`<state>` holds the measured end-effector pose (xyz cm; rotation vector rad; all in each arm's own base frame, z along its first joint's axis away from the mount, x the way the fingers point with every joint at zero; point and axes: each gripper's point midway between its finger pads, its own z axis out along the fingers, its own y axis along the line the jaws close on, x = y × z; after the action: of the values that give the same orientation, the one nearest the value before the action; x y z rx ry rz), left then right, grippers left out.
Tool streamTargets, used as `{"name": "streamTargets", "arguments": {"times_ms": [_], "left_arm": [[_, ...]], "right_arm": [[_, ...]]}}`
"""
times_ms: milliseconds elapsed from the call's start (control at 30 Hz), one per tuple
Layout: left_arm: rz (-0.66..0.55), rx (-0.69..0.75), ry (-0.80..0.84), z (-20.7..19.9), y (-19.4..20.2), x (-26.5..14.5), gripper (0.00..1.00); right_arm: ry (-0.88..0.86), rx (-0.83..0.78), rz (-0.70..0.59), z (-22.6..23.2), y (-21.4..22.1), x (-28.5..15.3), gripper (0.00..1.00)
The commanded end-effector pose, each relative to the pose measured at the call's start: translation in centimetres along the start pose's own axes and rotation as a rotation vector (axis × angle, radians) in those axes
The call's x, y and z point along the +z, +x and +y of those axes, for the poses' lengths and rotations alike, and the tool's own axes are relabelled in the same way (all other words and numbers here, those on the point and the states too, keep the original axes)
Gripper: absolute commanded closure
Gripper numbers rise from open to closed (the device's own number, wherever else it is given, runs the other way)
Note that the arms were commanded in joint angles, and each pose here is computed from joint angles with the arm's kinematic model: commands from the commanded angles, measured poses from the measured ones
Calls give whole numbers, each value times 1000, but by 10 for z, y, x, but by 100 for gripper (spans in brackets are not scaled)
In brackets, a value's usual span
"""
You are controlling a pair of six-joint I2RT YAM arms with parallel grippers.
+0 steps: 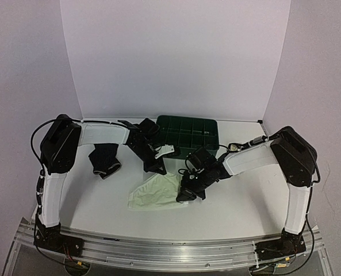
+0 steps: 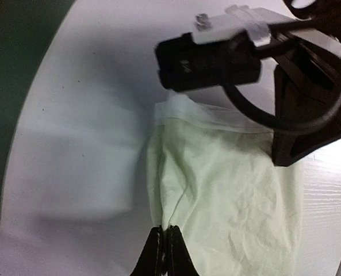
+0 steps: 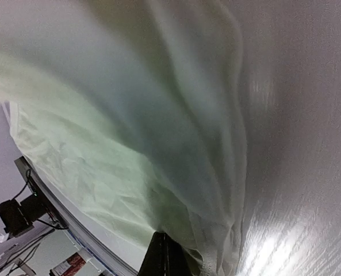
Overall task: Roll the underwear
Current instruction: Fold the underwear at the center of the board.
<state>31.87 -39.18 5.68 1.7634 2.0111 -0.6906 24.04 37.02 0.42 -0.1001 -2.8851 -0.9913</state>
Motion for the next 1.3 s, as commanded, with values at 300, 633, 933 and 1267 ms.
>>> {"name": "streamTargets", "arguments": {"times_ms": [300, 633, 933, 1267], "left_arm": [[-100, 289, -4, -77, -16, -28, 100], [-28, 309, 14, -97, 22, 1, 100], [-29, 312, -17, -95, 32, 14, 100], [-47, 290, -45, -90, 26, 11, 100]], "right_arm": [[47, 279, -65, -48, -18, 13, 100], [13, 283, -88, -32, -31, 10, 100], [-13, 228, -122, -4, -33, -23, 99], [25, 181, -81, 5, -11, -71, 65]]}}
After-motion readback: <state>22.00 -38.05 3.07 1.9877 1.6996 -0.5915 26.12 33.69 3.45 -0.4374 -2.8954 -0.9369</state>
